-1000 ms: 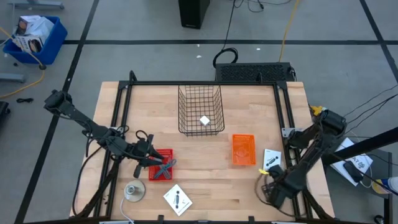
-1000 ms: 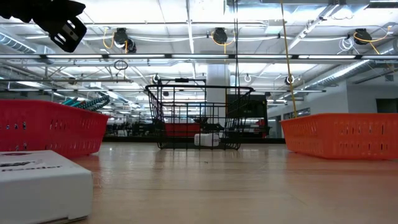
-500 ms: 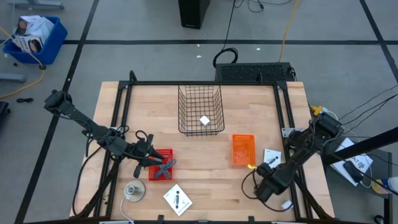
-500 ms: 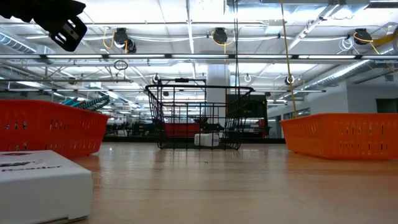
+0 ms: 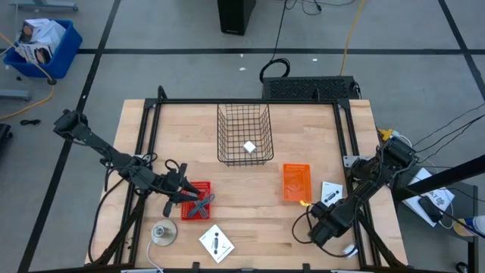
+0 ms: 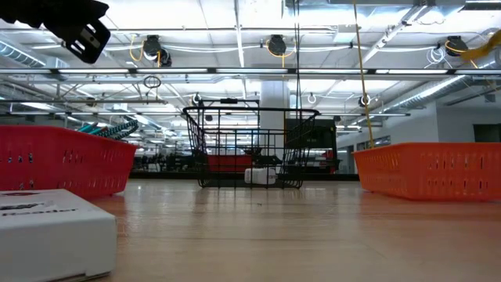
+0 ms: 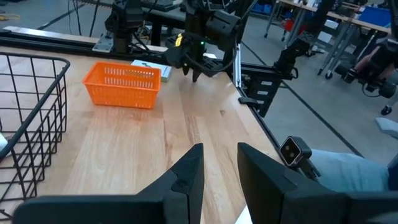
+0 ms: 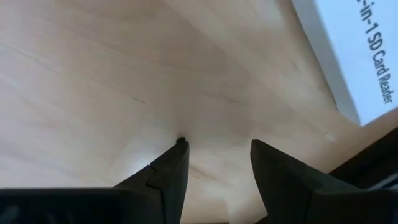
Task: Pick and place items into bin
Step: Put the white charger adapter into the black wire basket
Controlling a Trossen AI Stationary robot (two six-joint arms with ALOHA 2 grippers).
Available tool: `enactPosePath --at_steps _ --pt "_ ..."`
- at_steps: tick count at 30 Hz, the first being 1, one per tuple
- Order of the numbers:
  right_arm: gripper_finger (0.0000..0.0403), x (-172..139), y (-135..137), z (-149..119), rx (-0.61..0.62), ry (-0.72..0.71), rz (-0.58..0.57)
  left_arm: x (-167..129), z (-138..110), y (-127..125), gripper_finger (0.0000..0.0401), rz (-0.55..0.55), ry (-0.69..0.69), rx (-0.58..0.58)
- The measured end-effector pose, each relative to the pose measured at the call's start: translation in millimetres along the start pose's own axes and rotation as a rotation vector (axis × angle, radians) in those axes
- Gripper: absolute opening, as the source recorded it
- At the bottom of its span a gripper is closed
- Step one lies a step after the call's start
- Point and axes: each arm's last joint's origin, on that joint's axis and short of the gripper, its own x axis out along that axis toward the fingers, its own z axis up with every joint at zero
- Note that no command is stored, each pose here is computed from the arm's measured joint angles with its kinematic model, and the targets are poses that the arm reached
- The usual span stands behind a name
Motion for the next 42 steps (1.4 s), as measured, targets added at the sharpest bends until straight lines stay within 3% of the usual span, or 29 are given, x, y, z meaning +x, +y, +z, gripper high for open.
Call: enactPosePath --at_steps 5,11,16,23,29,36,42 --pt "0.0131 -2 0 0 0.002 0.041 0.01 0 0 0 0.0102 0.001 -0.003 0.008" --pt "0.0013 -10 -1 -5 -0.027 0.151 0.043 0 0 0 0.0102 0.009 -0.005 0.04" --pt "0.0003 -20 -6 -9 -0.016 0.189 0.073 0 -1 1 0.0102 0.013 0.005 0.059" --pt "0.0001 -27 4 -18 0.006 0.441 0.146 0 -3 2 0.0102 0.022 0.034 0.086" --pt "0.0 -28 10 -27 0.04 0.51 0.176 0 -6 3 0.0102 0.03 0.061 0.087" --pt "0.0 -23 12 -41 0.066 0.53 0.16 0 -8 3 0.0102 0.036 0.081 0.081" --pt "0.0 -8 13 -49 0.053 0.609 0.05 0 -7 3 0.0102 0.033 0.073 0.073"
